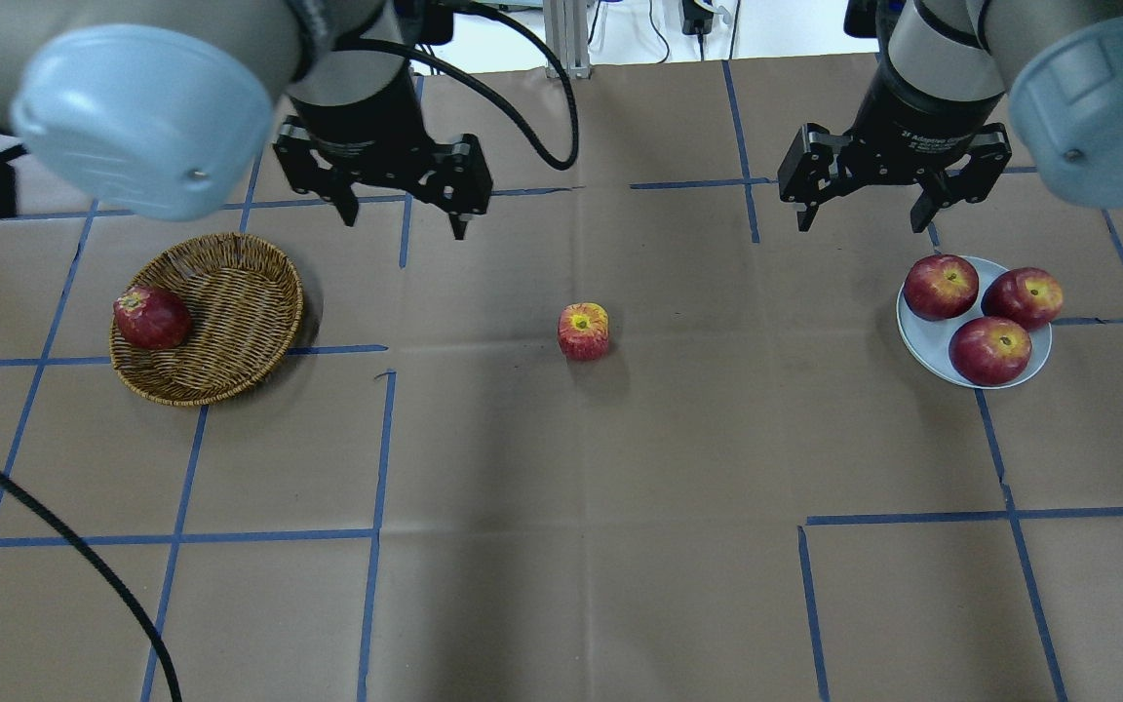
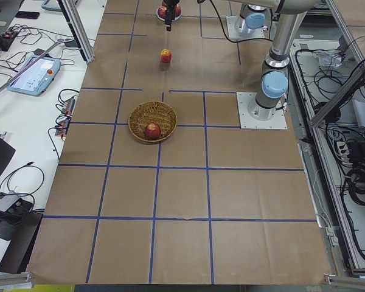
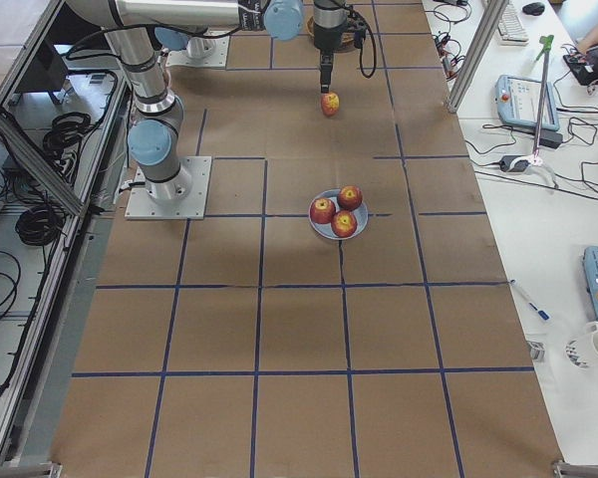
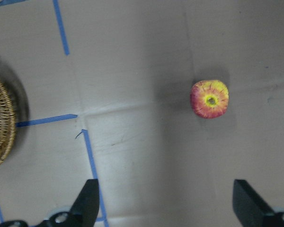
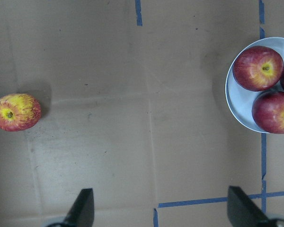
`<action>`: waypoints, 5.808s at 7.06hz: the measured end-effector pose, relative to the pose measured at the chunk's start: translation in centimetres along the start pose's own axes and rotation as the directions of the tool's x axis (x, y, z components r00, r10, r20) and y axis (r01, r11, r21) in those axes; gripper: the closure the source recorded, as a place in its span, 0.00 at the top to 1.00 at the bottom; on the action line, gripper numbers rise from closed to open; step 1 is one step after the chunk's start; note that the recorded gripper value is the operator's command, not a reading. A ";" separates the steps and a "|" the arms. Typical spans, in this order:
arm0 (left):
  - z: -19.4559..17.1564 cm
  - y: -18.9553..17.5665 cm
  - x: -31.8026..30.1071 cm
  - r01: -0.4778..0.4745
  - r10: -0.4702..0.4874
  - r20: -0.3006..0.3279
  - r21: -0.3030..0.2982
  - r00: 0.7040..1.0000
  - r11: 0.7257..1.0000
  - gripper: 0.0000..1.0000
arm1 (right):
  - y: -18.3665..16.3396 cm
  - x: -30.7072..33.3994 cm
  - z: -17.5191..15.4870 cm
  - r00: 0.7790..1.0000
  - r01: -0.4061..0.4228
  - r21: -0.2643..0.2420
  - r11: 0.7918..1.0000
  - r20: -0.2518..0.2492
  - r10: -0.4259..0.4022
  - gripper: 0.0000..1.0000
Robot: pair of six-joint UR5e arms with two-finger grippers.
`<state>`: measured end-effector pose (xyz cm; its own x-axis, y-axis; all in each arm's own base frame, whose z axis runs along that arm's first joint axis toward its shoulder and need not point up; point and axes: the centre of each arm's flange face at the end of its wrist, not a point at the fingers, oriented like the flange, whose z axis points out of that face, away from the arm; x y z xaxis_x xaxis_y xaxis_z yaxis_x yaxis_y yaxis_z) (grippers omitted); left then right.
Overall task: Transfer apple from basket to plate
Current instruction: 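Raise the left gripper back while the right gripper moves over the apple, then lower the right gripper and close it on the yellow-red apple, then lift the apple and carry it with the right gripper to the plate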
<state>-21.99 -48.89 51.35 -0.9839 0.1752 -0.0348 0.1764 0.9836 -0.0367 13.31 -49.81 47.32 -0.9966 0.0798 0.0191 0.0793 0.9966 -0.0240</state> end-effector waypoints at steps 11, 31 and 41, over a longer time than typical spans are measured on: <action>-2.1 2.2 -8.1 0.041 -0.041 0.009 -0.004 0.999 0.999 0.99 | -4.9 -25.0 13.9 1.000 -0.015 -0.010 1.000 0.005 0.015 1.00; -2.0 2.2 -8.1 0.043 -0.043 0.003 -0.007 0.999 0.999 0.99 | -7.1 -4.1 11.0 0.999 0.035 0.021 0.999 0.008 -0.035 0.58; -2.0 2.2 -8.1 0.043 -0.043 0.005 -0.010 0.999 0.999 0.99 | -9.0 24.2 19.8 0.968 0.249 -0.100 0.963 0.053 -0.245 0.58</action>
<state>-13.66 -48.05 53.53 -0.9904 0.1330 -0.0378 0.1341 0.9906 -0.0284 -11.91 -57.26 28.18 -0.9853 -0.1682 -0.0289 -0.1700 0.9821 0.0812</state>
